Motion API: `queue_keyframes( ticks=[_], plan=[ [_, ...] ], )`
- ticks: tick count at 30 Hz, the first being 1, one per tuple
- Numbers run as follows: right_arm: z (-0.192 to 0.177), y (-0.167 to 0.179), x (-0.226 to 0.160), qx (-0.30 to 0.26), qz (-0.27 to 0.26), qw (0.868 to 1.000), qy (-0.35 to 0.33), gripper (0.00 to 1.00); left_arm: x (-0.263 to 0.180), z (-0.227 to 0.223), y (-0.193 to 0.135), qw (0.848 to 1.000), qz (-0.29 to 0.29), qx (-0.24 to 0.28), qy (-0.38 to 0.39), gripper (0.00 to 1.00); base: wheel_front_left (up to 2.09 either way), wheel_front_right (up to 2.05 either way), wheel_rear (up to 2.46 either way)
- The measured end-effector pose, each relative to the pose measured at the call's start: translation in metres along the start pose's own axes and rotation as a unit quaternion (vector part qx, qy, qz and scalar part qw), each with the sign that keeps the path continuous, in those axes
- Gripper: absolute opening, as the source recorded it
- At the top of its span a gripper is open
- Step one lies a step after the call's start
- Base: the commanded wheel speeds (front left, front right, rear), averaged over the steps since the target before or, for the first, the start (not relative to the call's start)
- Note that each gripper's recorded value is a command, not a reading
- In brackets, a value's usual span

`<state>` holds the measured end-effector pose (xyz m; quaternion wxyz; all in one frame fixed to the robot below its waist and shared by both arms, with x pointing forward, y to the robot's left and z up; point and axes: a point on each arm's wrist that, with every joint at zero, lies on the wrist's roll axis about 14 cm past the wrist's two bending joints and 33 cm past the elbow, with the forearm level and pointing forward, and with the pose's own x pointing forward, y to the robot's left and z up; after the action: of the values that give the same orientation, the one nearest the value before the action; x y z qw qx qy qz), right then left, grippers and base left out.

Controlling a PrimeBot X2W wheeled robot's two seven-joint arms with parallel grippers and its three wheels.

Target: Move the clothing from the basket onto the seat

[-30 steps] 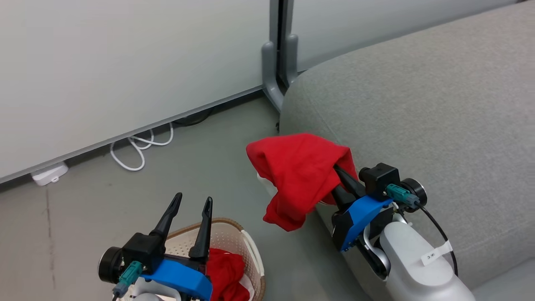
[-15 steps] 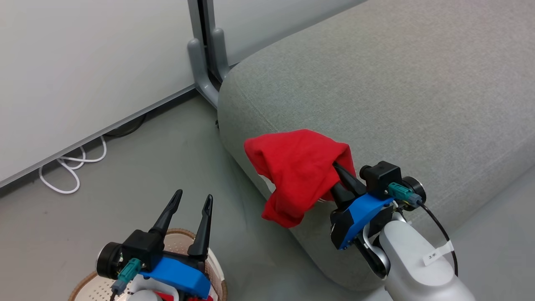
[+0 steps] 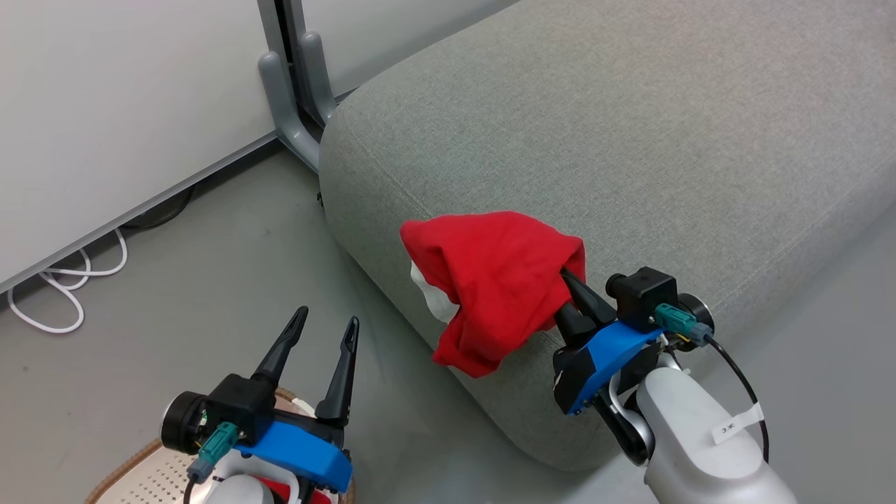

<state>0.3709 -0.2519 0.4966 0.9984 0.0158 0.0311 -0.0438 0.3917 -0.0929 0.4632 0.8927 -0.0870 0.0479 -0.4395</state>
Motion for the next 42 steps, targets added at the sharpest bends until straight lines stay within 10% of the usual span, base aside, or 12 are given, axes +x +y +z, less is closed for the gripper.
queue_keyframes(
  ticks=[16, 32, 42],
  plan=[
    [0.017, -0.005, 0.028, -0.007, -0.001, 1.000, -0.014, 0.00, 0.003, -0.002, 0.006, 1.000, -0.005, -0.003, -0.006, 1.00, 0.00, 0.00, 0.00],
    [0.096, -0.109, 0.143, -0.015, -0.092, 0.992, -0.086, 0.00, 0.017, -0.038, 0.068, 1.000, -0.013, 0.010, 0.001, 1.00, 0.00, 0.00, 0.00],
    [0.023, -0.161, 0.182, -0.024, -0.164, 0.986, -0.018, 0.00, 0.023, -0.077, 0.113, 1.000, -0.009, 0.008, 0.023, 1.00, 0.00, 0.00, 0.00]
  ],
)
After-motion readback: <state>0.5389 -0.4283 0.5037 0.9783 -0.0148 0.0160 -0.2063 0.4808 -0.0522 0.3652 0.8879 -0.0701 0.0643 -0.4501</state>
